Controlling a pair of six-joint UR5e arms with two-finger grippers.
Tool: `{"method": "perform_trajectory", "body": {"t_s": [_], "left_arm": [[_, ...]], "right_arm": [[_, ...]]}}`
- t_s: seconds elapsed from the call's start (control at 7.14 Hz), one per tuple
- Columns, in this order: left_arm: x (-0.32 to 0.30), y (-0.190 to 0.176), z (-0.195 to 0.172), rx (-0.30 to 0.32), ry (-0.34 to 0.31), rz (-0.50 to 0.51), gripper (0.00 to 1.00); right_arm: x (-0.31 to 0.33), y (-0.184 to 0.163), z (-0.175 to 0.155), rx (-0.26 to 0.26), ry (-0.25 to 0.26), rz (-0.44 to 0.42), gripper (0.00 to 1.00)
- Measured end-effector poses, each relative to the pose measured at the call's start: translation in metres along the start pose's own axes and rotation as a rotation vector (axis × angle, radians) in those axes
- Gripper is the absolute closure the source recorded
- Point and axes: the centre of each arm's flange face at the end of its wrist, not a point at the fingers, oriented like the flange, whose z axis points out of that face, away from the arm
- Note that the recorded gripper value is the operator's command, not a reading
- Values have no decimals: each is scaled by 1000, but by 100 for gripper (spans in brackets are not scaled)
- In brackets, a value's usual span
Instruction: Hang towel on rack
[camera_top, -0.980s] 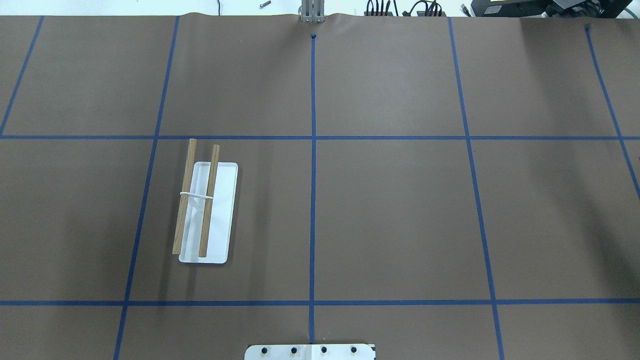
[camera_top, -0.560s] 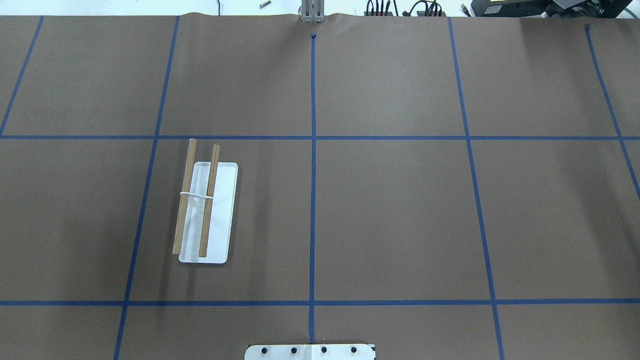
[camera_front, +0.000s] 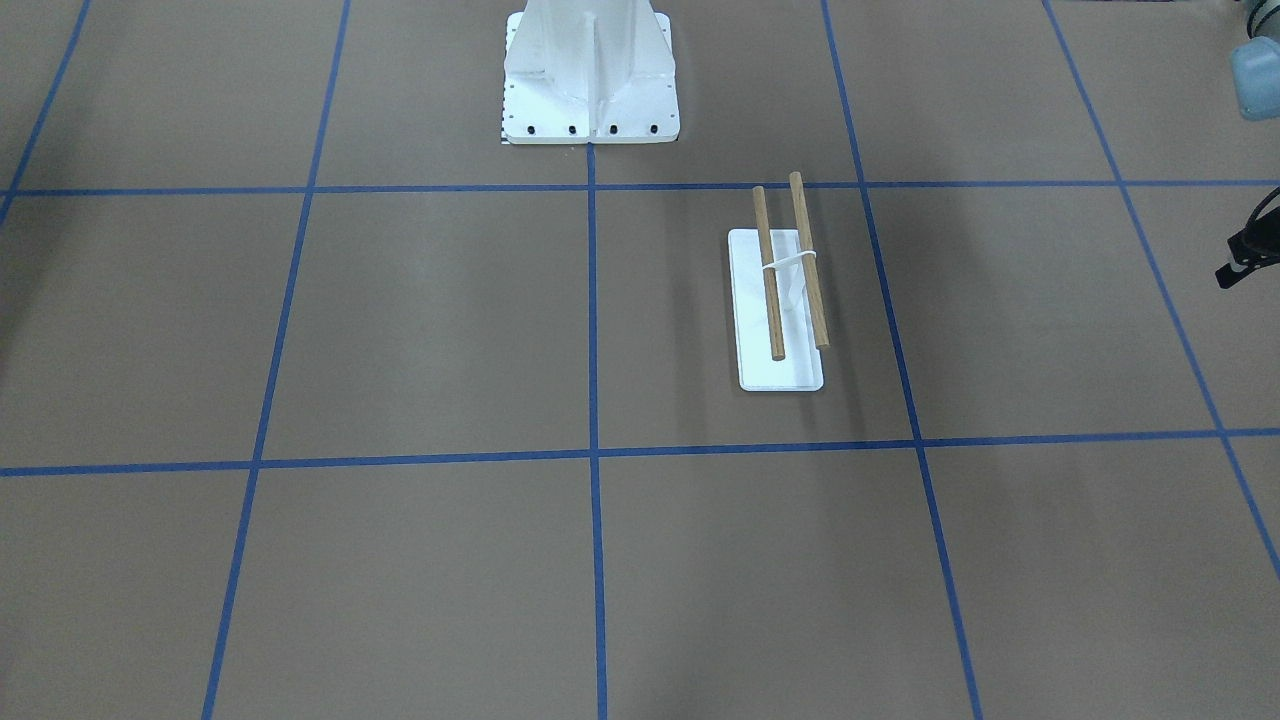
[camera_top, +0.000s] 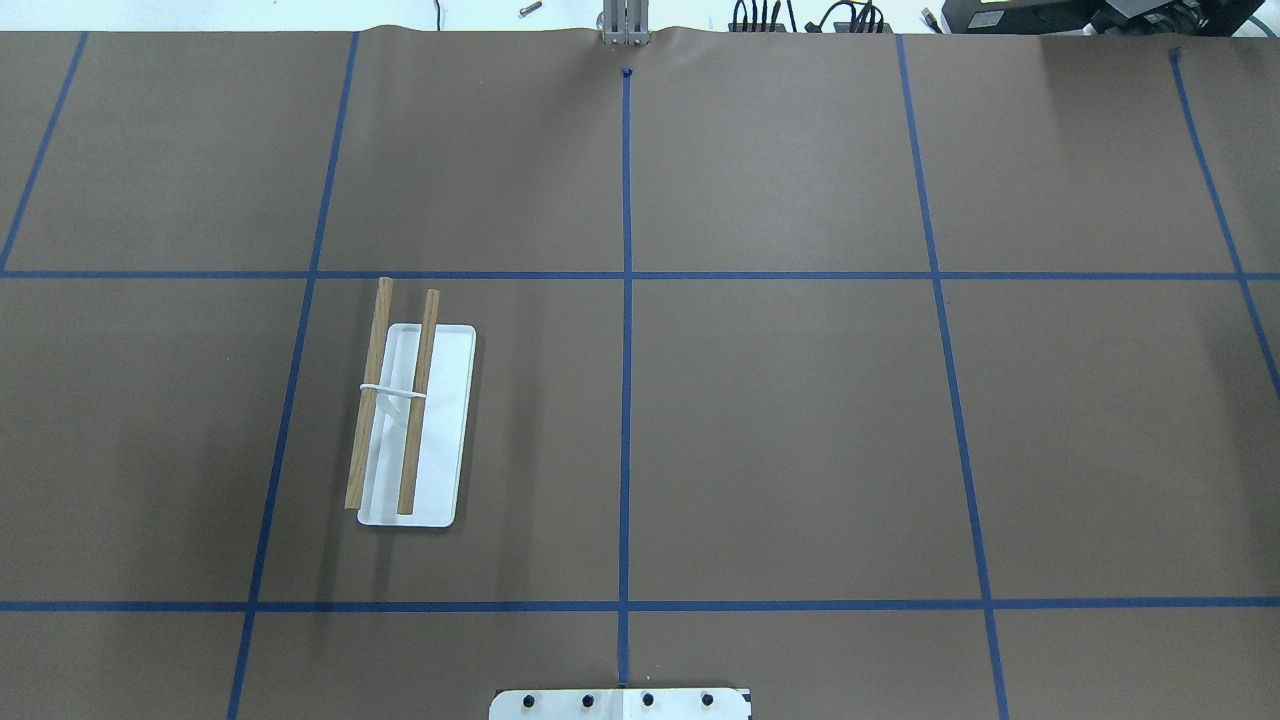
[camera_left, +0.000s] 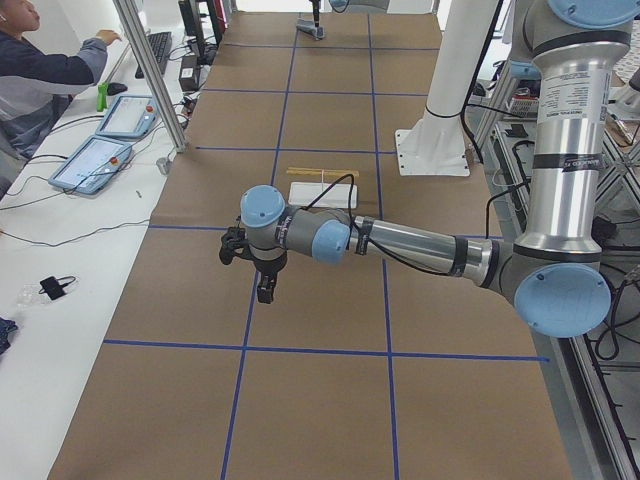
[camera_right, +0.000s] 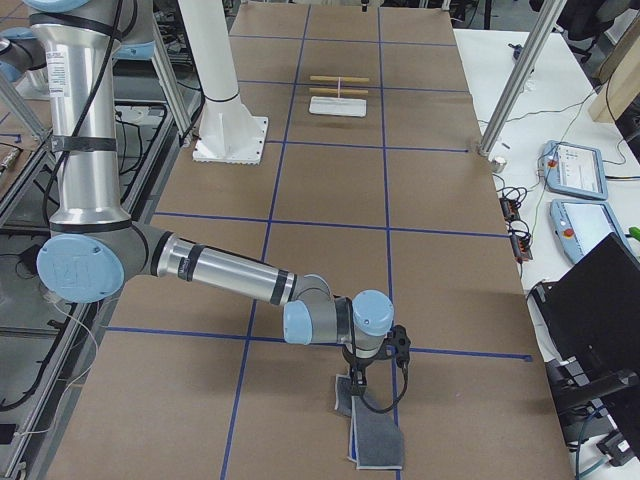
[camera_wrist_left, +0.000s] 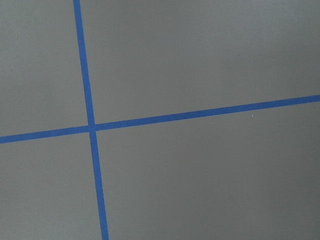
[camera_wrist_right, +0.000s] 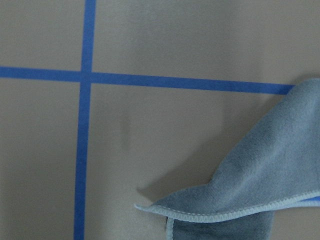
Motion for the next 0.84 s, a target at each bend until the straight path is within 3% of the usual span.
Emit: {"method": "perform_trajectory", "body": {"t_s": [0.28,0.56,0.84], "left_arm": [[2,0,-2,3,1,3,2],[4,-1,-3,7,1,5,2],[4,0,-3,7,0,5,2]], "right_arm": [[14,-7,14,-11,-25,177,4],[30,-6,29,-33,-5,256,13],[30,-22,33,-37,4,335,17]]}}
